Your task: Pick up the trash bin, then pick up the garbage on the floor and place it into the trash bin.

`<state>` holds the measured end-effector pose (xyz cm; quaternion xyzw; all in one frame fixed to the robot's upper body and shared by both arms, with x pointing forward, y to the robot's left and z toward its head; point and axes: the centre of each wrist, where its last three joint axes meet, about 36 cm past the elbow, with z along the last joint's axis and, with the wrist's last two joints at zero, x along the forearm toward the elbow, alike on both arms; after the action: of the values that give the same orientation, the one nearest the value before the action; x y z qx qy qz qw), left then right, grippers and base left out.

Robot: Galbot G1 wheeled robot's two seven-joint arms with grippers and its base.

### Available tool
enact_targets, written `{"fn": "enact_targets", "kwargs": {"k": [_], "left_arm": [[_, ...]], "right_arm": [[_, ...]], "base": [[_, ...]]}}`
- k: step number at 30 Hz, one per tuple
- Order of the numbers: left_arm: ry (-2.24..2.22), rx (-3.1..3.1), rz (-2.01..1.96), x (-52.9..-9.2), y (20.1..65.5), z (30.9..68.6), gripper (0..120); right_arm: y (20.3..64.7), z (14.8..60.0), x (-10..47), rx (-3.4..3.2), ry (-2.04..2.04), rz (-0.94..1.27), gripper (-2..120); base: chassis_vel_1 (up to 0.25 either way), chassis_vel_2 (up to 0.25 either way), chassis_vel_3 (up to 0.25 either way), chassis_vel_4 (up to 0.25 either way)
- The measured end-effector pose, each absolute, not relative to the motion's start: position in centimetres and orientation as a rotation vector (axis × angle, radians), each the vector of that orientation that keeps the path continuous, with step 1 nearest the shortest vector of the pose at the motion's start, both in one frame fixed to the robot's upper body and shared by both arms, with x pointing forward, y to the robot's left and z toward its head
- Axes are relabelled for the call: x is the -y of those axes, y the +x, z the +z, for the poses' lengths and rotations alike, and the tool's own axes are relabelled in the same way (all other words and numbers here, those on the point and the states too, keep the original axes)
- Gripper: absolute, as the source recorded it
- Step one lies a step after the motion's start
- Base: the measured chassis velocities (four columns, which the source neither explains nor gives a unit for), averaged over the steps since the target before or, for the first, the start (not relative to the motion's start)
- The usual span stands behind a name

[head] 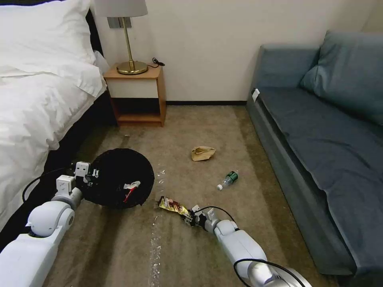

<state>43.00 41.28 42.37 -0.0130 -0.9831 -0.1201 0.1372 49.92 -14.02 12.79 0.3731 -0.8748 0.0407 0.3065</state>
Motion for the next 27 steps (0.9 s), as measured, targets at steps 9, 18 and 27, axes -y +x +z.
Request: {"fn": "enact_targets", "kwargs": {"k": [9, 18, 27], "left_arm": [[-0.042, 2.847, -0.348, -41.1, 42.7, 42.4, 4], [-0.052, 2.853, -0.354, -40.9, 43.0, 42.7, 4], [-0.052, 2.844, -0.360, -41.2, 43.7, 42.5, 4]], "right_arm": [[49.6, 12.6, 14.2, 2.317, 0.990, 0.093, 0], [50.4, 14.2, 15.7, 2.417, 0.997, 0.089, 0], [54.5, 20.4, 17.4, 2.710, 1.079, 0.131, 0]], "base": [[0.000, 0.000, 0.000, 0.000], [0.000, 0.000, 0.000, 0.000], [0.000, 0.000, 0.000, 0.000]]}}
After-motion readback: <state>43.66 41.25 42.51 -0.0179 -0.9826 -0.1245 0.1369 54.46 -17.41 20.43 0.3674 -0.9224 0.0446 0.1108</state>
